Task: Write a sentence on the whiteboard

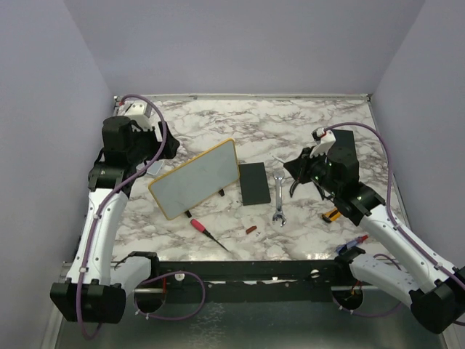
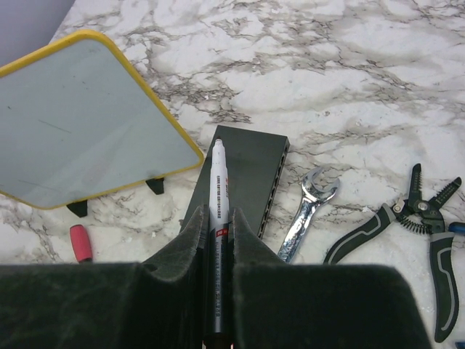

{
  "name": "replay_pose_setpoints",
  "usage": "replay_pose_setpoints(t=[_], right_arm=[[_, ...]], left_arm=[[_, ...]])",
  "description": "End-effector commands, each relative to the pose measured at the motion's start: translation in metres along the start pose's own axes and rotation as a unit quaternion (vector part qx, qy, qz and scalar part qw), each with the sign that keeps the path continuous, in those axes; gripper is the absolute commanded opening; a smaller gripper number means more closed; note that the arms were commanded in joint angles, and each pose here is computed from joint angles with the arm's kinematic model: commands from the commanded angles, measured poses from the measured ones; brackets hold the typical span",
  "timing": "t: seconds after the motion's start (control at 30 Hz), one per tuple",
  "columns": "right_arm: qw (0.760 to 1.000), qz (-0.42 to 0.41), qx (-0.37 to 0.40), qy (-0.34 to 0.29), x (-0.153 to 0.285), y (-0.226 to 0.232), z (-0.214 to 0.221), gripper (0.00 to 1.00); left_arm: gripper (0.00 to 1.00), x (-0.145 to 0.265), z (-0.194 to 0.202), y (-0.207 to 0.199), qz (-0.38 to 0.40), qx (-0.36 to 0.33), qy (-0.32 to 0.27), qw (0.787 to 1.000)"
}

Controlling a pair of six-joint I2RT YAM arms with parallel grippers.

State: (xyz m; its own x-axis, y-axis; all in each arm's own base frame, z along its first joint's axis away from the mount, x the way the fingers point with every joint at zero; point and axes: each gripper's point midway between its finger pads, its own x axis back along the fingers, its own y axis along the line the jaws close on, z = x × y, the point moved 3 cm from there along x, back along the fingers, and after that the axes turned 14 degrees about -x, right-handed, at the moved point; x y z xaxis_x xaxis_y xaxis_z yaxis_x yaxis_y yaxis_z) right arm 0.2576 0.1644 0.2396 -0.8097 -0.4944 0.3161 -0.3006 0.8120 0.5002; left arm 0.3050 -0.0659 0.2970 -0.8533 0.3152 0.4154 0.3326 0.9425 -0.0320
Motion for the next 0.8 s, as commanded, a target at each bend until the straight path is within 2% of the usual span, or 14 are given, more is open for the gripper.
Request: replay_pose_setpoints(t=[0.0, 0.1, 0.27, 0.47, 0.63, 0.77], right_arm=[[0.999, -0.034, 0.011, -0.008, -0.004, 0.014, -0.011, 0.01], [0.999, -0.039, 0.013, -0.007, -0.006, 0.015, -0.010, 0.01], [0.998, -0.055, 0.015, -0.003, -0.006, 0.020, -0.009, 0.01], [0.990, -0.135, 0.034, 0.010, 0.001, 0.043, -0.005, 0.01], [0.972, -0.231, 0.032, -0.003, 0.003, 0.084, 0.002, 0.01], [0.961, -0.272, 0.042, -0.008, -0.005, 0.120, 0.018, 0.01]], left_arm=[[0.79, 0.029, 0.011, -0.015, 0.040, 0.026, -0.016, 0.999], [0.80, 0.043, 0.021, -0.021, 0.047, 0.024, -0.011, 0.999], [0.81, 0.052, 0.053, -0.014, 0.008, 0.022, 0.032, 0.999], [0.80, 0.056, 0.064, -0.013, -0.005, 0.028, 0.044, 0.999], [0.69, 0.051, 0.072, -0.014, 0.000, 0.044, 0.061, 0.997], [0.65, 0.057, 0.070, -0.012, -0.011, 0.036, 0.059, 0.998]])
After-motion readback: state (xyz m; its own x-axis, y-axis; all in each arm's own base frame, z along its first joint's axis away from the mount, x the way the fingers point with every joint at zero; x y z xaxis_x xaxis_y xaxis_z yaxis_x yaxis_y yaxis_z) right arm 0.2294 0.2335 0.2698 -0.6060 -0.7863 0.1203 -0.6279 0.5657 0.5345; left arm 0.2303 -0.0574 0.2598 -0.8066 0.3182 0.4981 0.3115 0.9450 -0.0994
